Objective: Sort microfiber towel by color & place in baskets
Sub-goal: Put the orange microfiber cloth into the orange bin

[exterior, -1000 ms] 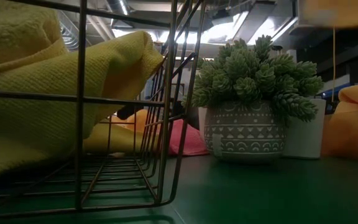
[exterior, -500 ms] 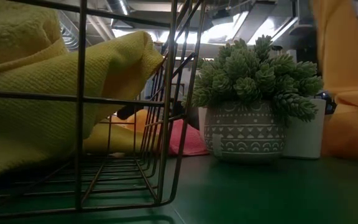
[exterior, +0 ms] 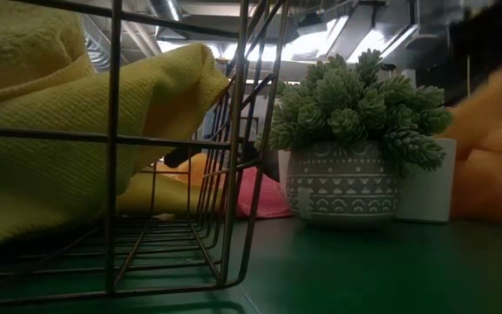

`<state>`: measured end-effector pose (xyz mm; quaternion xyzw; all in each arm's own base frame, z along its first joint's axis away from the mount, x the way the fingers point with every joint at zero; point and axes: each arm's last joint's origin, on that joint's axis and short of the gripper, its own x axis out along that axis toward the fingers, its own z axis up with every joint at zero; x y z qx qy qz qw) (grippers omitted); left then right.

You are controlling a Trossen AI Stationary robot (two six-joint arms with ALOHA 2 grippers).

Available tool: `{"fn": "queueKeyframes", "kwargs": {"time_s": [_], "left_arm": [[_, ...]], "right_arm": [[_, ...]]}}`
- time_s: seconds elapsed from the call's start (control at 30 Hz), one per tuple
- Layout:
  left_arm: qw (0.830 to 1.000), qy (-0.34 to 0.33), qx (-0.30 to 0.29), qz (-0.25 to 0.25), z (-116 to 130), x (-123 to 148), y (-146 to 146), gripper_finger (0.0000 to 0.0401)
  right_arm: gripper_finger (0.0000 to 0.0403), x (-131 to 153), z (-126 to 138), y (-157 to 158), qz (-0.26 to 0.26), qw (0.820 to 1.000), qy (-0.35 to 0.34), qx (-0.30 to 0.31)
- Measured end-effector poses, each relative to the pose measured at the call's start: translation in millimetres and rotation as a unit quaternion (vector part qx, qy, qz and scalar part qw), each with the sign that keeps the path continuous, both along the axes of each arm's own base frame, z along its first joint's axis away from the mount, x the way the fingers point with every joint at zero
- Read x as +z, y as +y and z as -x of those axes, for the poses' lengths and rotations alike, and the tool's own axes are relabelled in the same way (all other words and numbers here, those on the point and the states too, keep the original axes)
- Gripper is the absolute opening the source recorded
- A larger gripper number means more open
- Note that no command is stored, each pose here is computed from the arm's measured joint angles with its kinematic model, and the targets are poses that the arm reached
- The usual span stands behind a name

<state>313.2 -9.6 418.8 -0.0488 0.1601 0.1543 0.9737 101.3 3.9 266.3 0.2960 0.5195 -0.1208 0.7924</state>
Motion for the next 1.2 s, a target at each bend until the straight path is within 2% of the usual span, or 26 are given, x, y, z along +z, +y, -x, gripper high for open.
{"fn": "queueKeyframes", "kwargs": {"time_s": [0.2,0.33,0.57,0.83,0.93,1.2], "left_arm": [[1.0,0.0,0.0,0.0,0.0,0.0,0.1,0.0045],[1.0,0.0,0.0,0.0,0.0,0.0,0.0,0.0045],[1.0,0.0,0.0,0.0,0.1,0.1,0.0,0.0045],[1.0,0.01,0.0,-0.001,0.8,-1.8,0.1,0.0045],[1.0,0.011,0.0,-0.001,0.9,-1.8,0.1,0.0045],[1.0,0.011,0.0,-0.001,0.9,-1.8,0.2,0.0045]], "right_arm": [[0.0001,-41.1,-3.3,1.1,-0.033,0.994,0.094,-0.036],[0.0001,-48.9,-10.9,2.1,-0.051,0.992,0.109,-0.038],[0.0001,-53.8,-17.9,9.9,-0.18,0.971,0.155,0.004],[0.0001,-53.2,-20.4,15.9,-0.292,0.94,0.171,0.047],[0.0001,-49.4,-19.2,16.7,-0.307,0.934,0.169,0.066],[0.0001,-20.5,-19.1,16.7,-0.299,0.938,0.15,0.091]]}}
